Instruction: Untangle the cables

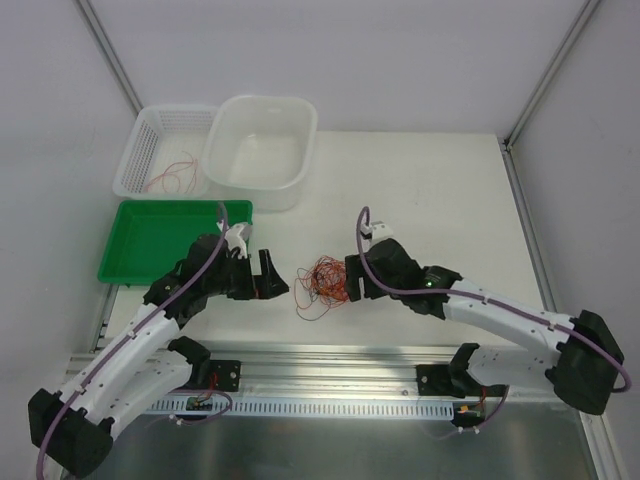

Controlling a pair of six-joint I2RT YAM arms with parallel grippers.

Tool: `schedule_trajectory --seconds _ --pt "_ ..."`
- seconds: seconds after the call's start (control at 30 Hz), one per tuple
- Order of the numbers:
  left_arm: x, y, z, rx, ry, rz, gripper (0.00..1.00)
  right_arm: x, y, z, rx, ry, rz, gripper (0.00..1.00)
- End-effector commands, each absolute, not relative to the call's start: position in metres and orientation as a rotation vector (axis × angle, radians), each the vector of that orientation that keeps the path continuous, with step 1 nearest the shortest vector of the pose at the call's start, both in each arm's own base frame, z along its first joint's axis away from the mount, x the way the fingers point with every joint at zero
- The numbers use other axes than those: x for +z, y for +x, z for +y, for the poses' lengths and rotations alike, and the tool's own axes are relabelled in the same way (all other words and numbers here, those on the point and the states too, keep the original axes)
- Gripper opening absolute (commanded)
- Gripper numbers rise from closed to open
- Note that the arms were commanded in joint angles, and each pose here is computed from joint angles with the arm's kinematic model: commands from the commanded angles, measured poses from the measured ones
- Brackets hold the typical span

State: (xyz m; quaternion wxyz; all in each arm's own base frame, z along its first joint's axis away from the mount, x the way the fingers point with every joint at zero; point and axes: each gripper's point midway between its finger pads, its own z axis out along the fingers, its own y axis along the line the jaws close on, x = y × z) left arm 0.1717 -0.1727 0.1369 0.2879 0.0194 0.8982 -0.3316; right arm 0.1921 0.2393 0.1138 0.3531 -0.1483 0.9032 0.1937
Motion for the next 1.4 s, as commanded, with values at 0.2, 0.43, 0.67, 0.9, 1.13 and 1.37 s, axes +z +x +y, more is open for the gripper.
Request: schedule_trajectory --seconds 0.2,0.43,0.67,0.9,1.13,1.37 --pt "0.129 0.192 -0.208 -0.705 0.002 2.43 0.99 0.083 0.228 0.291 0.499 -0.409 2.317 0.72" --pt "0.123 0.202 -0.235 -0.567 0.06 2.438 0.99 0.055 0.223 0.268 0.399 -0.382 2.358 0.19" --pt "0.119 0.211 -0.259 -0.539 0.092 2.446 0.9 0.049 0.21 0.24 0.368 -0.386 2.346 0.01" --pt "0.102 0.209 -0.28 -0.54 0.128 2.48 0.78 0.051 0.204 0.237 0.417 -0.38 2.317 0.01" --pt "0.095 0.215 -0.292 -0.538 0.187 2.477 0.69 0.055 0.2 0.237 0.458 -0.399 2.295 0.01" --pt "0.09 0.22 -0.297 -0.519 0.356 2.432 0.56 0.059 0.193 0.238 0.506 -0.425 2.282 0.01"
